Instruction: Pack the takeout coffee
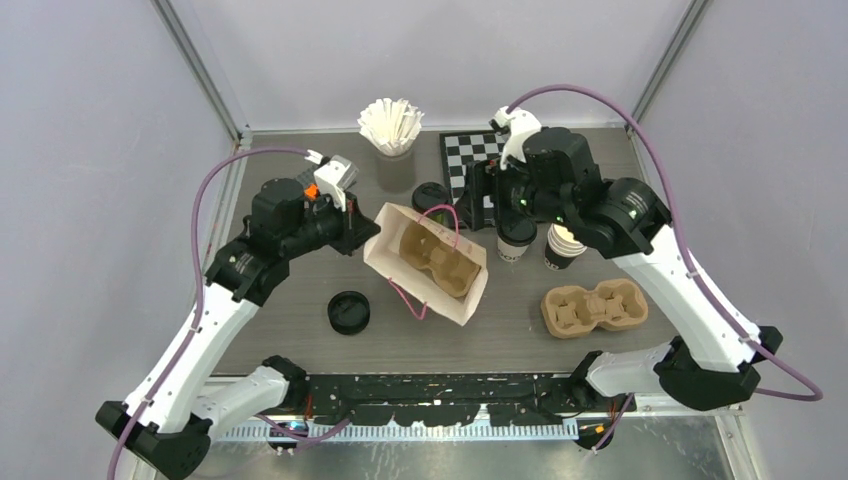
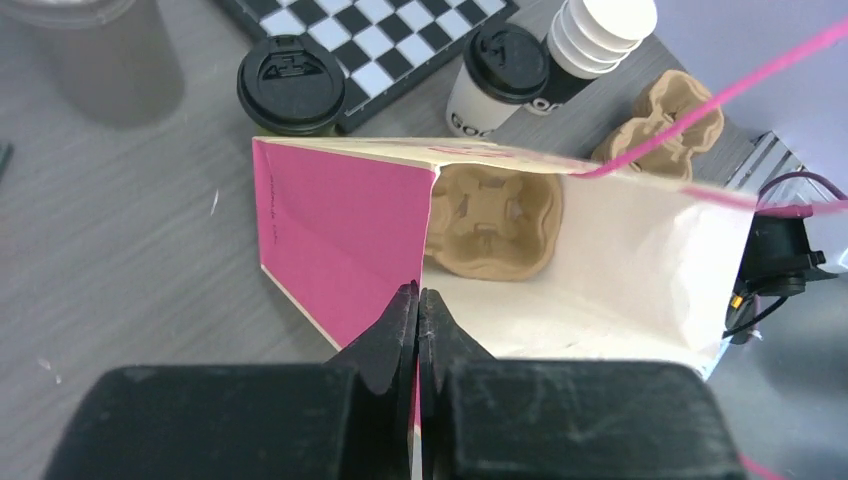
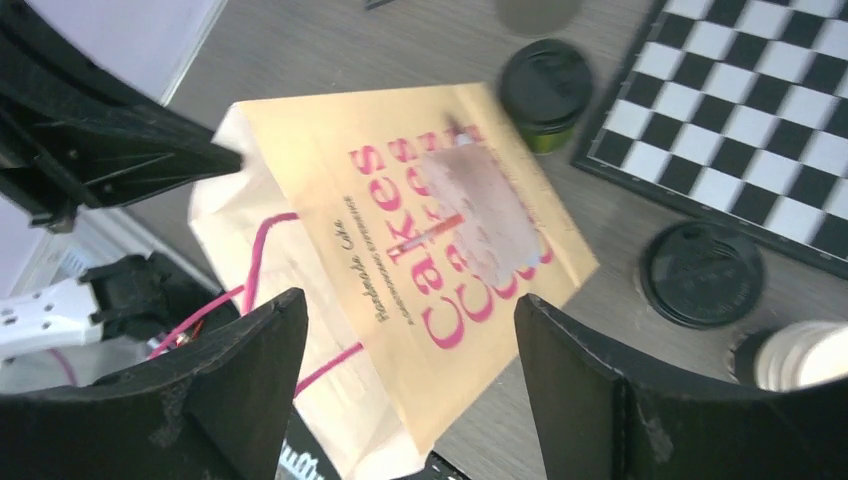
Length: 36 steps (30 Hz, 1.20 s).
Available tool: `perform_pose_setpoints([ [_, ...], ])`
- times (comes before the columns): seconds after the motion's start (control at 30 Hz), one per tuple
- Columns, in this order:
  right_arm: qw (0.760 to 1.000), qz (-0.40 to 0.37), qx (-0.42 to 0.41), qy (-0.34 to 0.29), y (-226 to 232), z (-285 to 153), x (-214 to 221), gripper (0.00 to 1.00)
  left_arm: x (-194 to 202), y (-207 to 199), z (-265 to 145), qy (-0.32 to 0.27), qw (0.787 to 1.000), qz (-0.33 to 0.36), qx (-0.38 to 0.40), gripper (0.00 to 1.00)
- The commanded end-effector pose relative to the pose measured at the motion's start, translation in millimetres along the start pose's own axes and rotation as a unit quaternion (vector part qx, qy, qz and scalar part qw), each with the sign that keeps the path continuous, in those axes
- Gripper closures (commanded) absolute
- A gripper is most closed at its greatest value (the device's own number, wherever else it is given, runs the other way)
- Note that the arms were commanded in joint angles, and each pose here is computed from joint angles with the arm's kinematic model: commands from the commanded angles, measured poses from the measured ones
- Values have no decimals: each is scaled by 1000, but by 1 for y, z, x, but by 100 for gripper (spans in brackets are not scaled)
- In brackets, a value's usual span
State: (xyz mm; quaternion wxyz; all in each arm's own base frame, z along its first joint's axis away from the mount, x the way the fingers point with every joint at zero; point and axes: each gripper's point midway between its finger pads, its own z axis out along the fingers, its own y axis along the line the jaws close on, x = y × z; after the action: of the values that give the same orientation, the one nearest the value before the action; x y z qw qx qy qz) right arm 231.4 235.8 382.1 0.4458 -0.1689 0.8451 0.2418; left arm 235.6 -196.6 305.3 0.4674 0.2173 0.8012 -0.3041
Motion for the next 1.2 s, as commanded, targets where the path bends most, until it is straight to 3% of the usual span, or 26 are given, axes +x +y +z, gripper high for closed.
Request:
perform_pose_setpoints([
  [0.0, 993, -29, -115, -1, 44, 5, -10, 22, -34, -17, 3, -91, 991, 79, 58, 100],
  [0.1, 988, -31, -150, -3, 56, 0, -12, 24, -32, -19, 0, -105, 987, 102, 67, 100],
  [0.27, 986, -34, -148, -71, 52, -18, -30, 24, -30, -16, -4, -117, 985, 115, 59, 100],
  [0.57, 988, -27, -105, -111, 35, -44, -44, 25, -24, -12, -3, -93, 993, 60, 41, 100],
  [0.8, 987, -15, -135, -89, 48, -70, -47, 38, -16, -9, -4, -32, 999, -42, 11, 100],
  [1.03, 974, -81, -203, -67, 96, -80, -28, 46, -15, -8, -5, -36, 998, -48, 7, 100],
  [1.17, 965, -142, -222, -1, 124, -64, 13, 52, -13, -8, -5, -35, 998, -42, 10, 100],
])
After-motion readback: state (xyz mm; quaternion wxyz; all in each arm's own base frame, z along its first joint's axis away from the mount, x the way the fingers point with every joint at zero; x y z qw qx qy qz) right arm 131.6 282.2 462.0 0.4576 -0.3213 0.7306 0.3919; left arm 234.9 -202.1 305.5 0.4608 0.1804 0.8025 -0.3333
